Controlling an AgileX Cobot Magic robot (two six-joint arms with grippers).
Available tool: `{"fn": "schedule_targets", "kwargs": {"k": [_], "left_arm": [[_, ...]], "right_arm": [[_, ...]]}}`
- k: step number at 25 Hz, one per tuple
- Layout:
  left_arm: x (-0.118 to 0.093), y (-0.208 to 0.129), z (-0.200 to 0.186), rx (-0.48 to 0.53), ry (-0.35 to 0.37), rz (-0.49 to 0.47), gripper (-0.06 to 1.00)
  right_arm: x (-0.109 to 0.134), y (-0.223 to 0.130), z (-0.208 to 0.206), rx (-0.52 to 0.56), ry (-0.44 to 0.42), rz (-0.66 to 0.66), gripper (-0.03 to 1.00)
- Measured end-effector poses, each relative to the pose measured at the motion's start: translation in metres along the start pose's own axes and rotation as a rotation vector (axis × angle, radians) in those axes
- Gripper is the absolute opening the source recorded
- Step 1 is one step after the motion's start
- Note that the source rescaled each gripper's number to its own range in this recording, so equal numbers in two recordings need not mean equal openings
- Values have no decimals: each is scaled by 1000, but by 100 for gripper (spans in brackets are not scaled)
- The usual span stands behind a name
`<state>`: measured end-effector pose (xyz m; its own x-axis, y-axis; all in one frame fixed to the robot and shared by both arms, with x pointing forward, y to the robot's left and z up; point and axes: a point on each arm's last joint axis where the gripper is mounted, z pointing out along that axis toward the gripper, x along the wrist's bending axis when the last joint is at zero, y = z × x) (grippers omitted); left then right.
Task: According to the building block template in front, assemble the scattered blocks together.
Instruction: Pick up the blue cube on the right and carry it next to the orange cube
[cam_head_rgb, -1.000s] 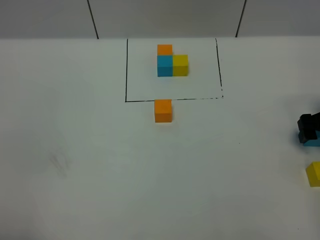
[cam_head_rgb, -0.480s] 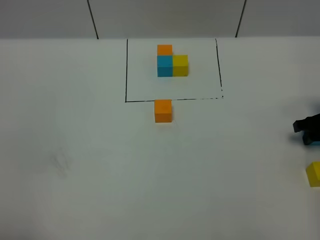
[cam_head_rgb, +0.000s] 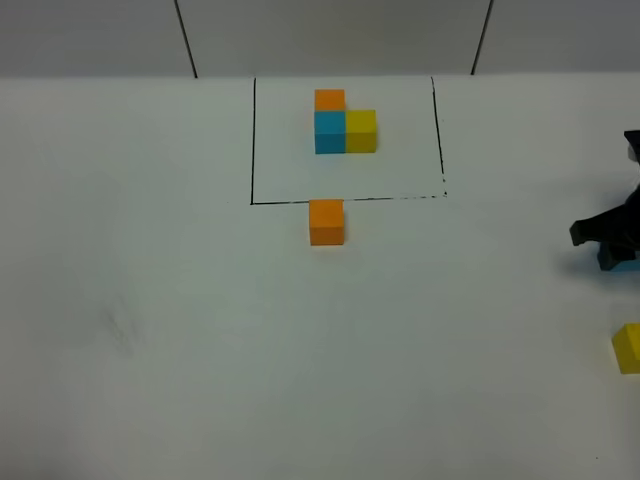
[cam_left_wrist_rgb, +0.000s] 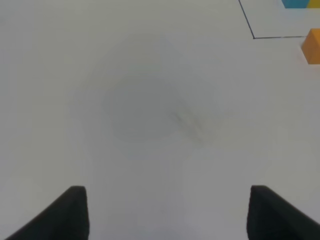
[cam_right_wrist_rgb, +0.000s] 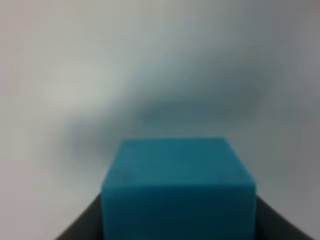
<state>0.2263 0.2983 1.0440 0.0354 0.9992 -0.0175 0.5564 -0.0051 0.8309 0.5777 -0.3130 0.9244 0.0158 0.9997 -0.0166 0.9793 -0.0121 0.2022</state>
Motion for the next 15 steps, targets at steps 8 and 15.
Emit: {"fn": "schedule_targets", "kwargs": {"k": [8,15], "left_arm": [[0,0,0,1,-1,0,46],[0,0,0,1,-1,0,46]], "right_arm": [[119,-25,-56,-66,3,31,0],[207,-58,-55,-112,-20,58,0]]}}
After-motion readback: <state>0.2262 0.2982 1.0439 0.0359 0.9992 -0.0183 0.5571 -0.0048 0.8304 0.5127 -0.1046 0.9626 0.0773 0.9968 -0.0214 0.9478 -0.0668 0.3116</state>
